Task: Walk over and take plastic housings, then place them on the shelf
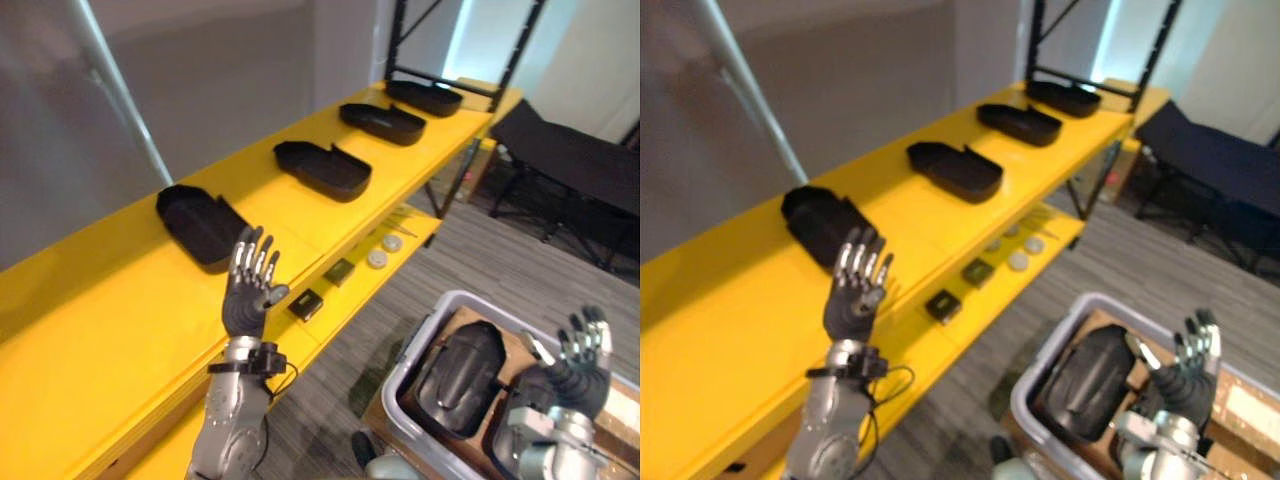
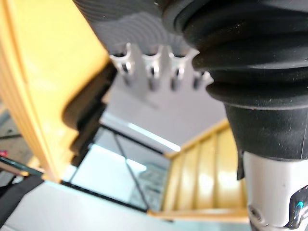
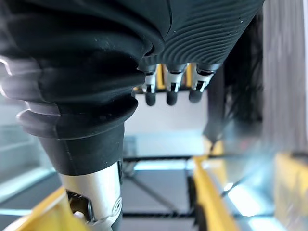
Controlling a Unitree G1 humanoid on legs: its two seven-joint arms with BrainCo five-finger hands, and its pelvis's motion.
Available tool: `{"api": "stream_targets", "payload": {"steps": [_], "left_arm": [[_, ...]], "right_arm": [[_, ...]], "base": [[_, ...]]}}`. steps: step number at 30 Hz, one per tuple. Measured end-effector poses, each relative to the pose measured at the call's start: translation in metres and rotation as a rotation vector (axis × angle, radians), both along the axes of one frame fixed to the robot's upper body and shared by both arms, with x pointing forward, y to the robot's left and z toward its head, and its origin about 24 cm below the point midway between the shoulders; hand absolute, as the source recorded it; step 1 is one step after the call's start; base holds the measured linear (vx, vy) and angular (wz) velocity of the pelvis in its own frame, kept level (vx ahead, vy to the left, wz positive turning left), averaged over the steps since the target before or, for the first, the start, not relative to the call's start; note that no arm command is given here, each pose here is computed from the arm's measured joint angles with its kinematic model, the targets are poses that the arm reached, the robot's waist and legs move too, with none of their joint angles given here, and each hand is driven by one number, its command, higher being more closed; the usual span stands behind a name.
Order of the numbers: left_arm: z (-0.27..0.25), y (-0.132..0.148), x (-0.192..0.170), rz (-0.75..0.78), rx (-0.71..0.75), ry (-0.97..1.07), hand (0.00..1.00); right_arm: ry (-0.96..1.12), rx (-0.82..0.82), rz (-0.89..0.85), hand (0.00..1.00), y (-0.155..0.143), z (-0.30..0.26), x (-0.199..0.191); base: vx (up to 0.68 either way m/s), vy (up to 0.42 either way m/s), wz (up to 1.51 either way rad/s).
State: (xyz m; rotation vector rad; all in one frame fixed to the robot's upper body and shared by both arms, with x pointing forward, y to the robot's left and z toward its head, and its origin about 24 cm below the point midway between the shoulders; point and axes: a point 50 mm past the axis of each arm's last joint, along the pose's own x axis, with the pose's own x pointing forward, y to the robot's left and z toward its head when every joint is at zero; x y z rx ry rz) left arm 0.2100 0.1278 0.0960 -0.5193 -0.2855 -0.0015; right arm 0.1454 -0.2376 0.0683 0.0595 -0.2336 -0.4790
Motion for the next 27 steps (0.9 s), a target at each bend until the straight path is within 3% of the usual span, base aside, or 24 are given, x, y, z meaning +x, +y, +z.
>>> {"api": "stream_targets", "payload": {"steps": [7, 13, 18, 21, 27], "left_arm": [[0.002, 0.034, -0.015, 0.178, -0.019, -0.004, 0.0], [0.022, 0.035, -0.012, 0.209, -0.051, -0.13, 0.0], [0.029, 0.034, -0.014, 0.199, -0.056, -0.194, 0.0], [0.025, 0.035, -0.02, 0.214, -0.022, -0.174, 0.0], [0.019, 0.051, -0.022, 0.302, -0.003, -0.106, 0.0]], "right_arm": [[-0.105, 0.021, 0.171, 0.0, 0.028, 0.015, 0.035], [-0.131, 0.058, 0.244, 0.0, 0.049, 0.018, 0.064], [-0.015, 0.136, 0.155, 0.0, 0.048, -0.007, 0.04], [0.037, 0.148, 0.209, 0.0, 0.054, -0.015, 0.018], [-0.049, 0.142, 0.379, 0.0, 0.081, -0.004, 0.048]], "base": [[-0.02, 0.111, -0.33], [-0.11, 0.12, -0.06], [-0.18, 0.133, -0.33], [-0.19, 0.038, -0.58], [-0.11, -0.088, -0.59]]}}
